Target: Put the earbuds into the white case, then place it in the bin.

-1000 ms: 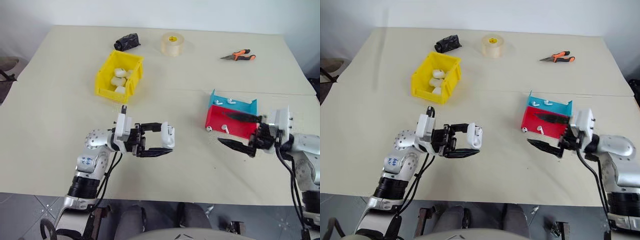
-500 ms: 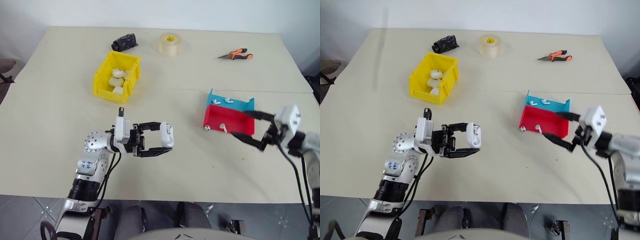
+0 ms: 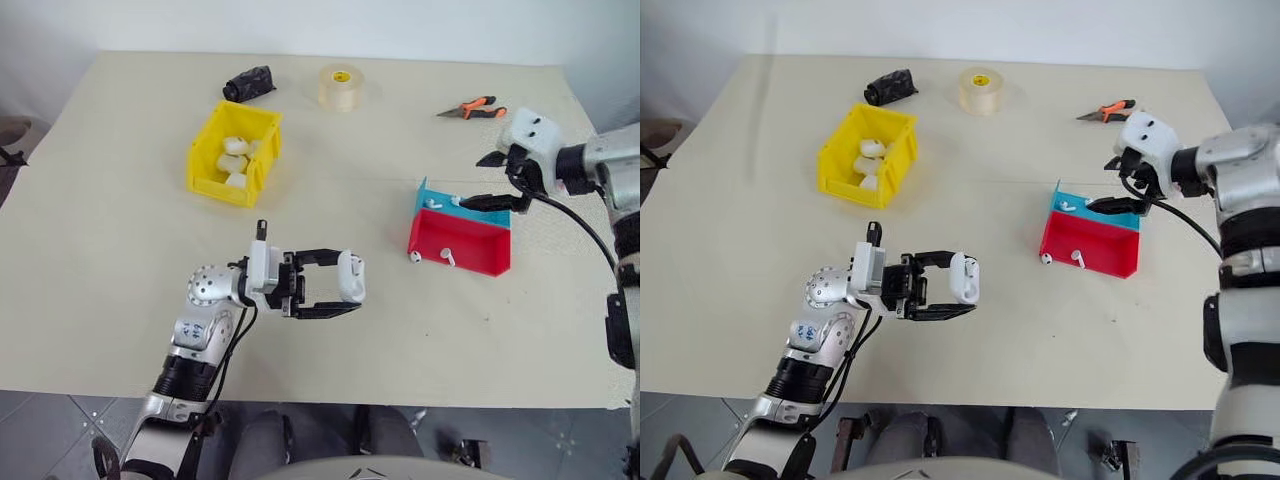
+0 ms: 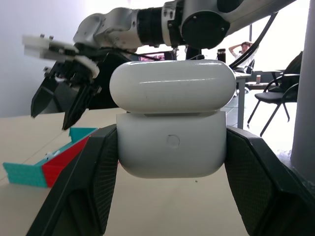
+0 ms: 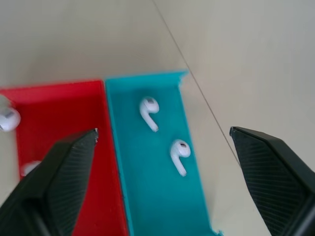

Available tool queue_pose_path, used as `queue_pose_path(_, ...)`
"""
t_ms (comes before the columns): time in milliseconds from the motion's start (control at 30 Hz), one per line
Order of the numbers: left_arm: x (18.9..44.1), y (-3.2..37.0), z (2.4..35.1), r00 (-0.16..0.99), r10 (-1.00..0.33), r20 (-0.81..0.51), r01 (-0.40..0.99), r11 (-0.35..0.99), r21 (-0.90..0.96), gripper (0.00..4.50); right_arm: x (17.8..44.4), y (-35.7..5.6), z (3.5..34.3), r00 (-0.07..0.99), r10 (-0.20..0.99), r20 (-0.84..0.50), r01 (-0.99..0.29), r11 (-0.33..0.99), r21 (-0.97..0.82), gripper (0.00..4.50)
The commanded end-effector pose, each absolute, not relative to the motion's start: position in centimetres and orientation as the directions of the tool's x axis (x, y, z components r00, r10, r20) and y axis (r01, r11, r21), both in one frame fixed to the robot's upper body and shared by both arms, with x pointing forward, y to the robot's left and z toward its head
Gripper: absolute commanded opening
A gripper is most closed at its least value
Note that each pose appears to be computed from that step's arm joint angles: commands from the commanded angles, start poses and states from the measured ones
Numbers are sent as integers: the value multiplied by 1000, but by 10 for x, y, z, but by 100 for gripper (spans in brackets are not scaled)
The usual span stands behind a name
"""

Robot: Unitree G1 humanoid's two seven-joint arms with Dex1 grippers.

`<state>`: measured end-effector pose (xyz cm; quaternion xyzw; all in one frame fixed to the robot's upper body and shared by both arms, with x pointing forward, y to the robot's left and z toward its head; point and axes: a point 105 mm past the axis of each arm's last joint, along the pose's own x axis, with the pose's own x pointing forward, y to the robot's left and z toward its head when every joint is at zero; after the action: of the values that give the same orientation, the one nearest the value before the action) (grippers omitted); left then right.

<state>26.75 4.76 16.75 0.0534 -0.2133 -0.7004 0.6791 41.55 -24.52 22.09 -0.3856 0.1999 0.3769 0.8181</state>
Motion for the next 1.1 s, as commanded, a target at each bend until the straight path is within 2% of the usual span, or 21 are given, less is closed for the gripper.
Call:
queue_pose_path(33,265,44,175,-84,-971,226,910,18,414,281,424,-249,220,671,384,-635,-741,391,-546,449)
queue_pose_path(533,260,50,179,-32,-973,229,905,69,421,281,433,-214,192,606,414,-680,-795,346,-498,449)
queue_pose_path(667,259,50,180,-28,-973,228,905,72,420,281,430,-213,189,576,420,-702,-816,341,-466,449)
queue_pose_path(933,262,50,184,-32,-974,224,903,68,424,281,425,-222,186,534,356,-767,-842,314,-440,449)
queue_pose_path(1100,263,48,186,-30,-972,232,902,74,426,281,426,-221,183,534,350,-770,-839,328,-433,449)
